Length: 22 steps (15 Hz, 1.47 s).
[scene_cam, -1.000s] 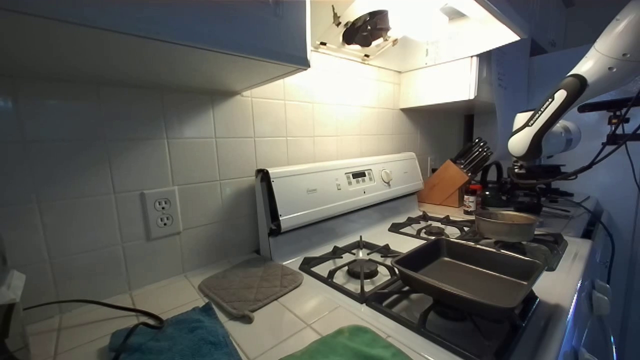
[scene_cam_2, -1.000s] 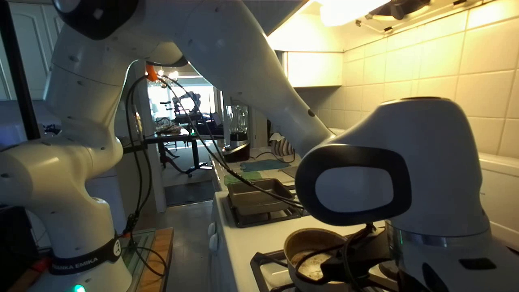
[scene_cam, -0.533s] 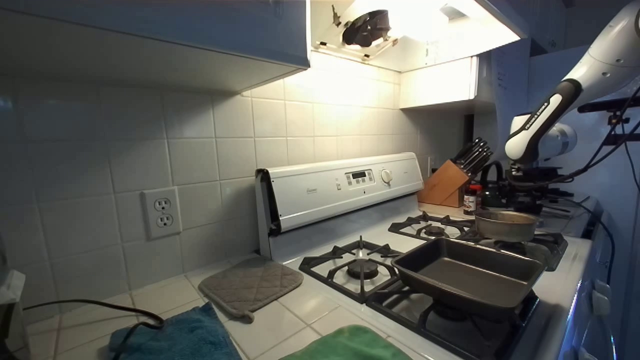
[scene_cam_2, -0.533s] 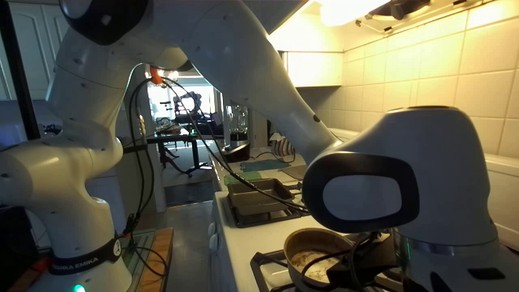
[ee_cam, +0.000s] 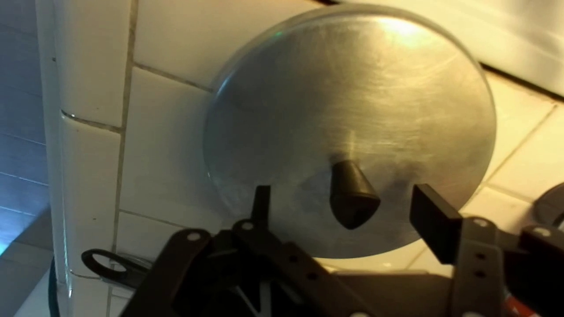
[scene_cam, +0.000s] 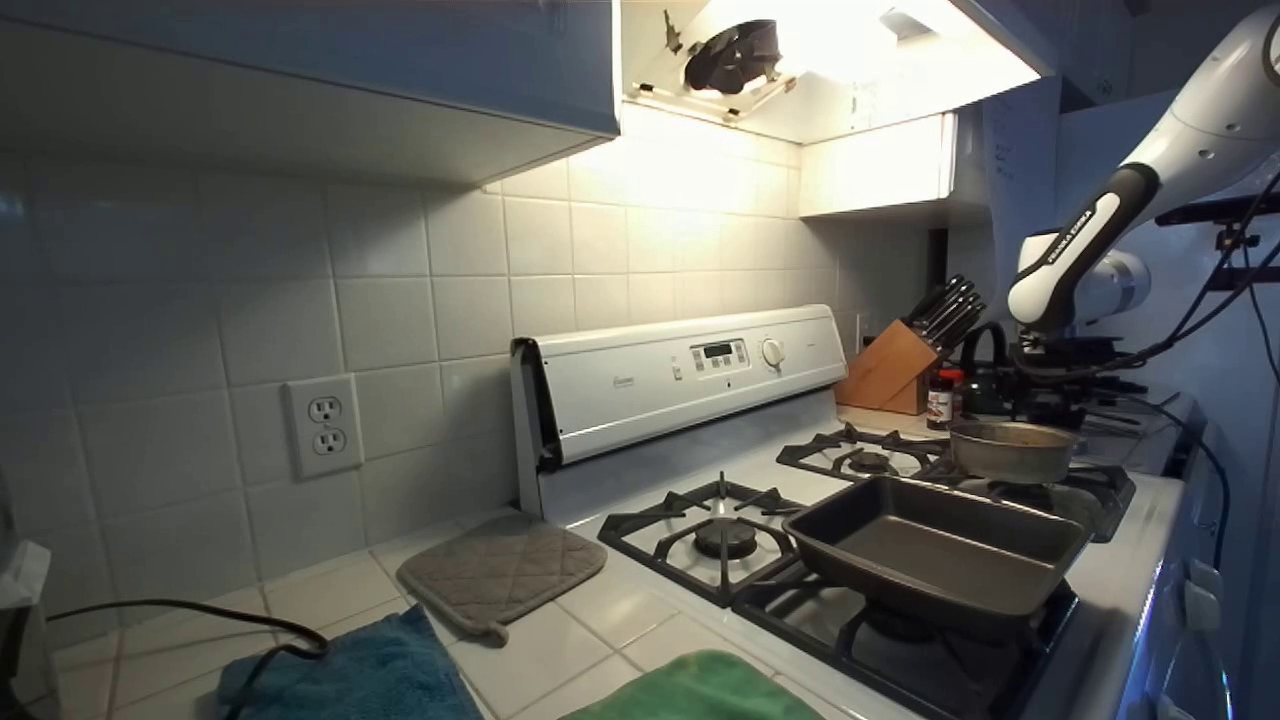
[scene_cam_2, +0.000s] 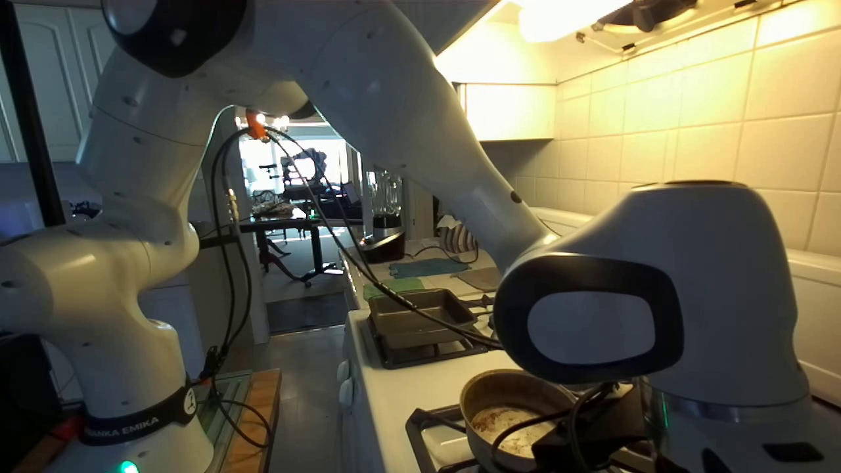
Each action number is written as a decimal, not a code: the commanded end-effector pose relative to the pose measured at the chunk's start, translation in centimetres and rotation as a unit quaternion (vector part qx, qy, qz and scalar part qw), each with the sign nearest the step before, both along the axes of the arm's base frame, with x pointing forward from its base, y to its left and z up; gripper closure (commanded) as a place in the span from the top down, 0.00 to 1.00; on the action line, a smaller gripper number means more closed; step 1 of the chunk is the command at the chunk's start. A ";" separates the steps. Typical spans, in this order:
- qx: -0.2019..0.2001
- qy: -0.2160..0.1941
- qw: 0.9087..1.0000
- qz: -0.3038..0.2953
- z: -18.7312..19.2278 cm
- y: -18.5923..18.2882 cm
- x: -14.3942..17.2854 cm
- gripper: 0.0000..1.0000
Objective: Put the metal lid on the metal pot the move it forward
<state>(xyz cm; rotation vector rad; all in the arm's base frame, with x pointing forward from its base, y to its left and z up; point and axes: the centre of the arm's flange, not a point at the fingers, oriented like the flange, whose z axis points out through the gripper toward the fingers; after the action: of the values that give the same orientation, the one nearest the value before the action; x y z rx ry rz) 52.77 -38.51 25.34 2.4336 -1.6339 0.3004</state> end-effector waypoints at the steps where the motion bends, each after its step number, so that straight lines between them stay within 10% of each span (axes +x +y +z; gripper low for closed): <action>1: 0.009 0.004 1.000 0.006 -0.2 -0.2 0.5 0.80; 9: 0.009 0.007 1.000 0.016 -0.2 0.1 0.5 0.72; 13: 0.009 0.008 1.000 0.022 -0.2 0.2 0.5 0.36; 16: 0.009 0.009 1.000 0.025 -0.2 0.2 0.5 0.32; 19: 0.009 0.010 1.000 0.027 -0.2 0.3 0.6 0.64; 22: 0.009 0.010 1.000 0.029 -0.2 0.5 0.6 0.75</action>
<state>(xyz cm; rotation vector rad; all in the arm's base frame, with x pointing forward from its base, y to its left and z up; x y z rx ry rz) 53.14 -37.95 25.18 2.4733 -1.5680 0.2899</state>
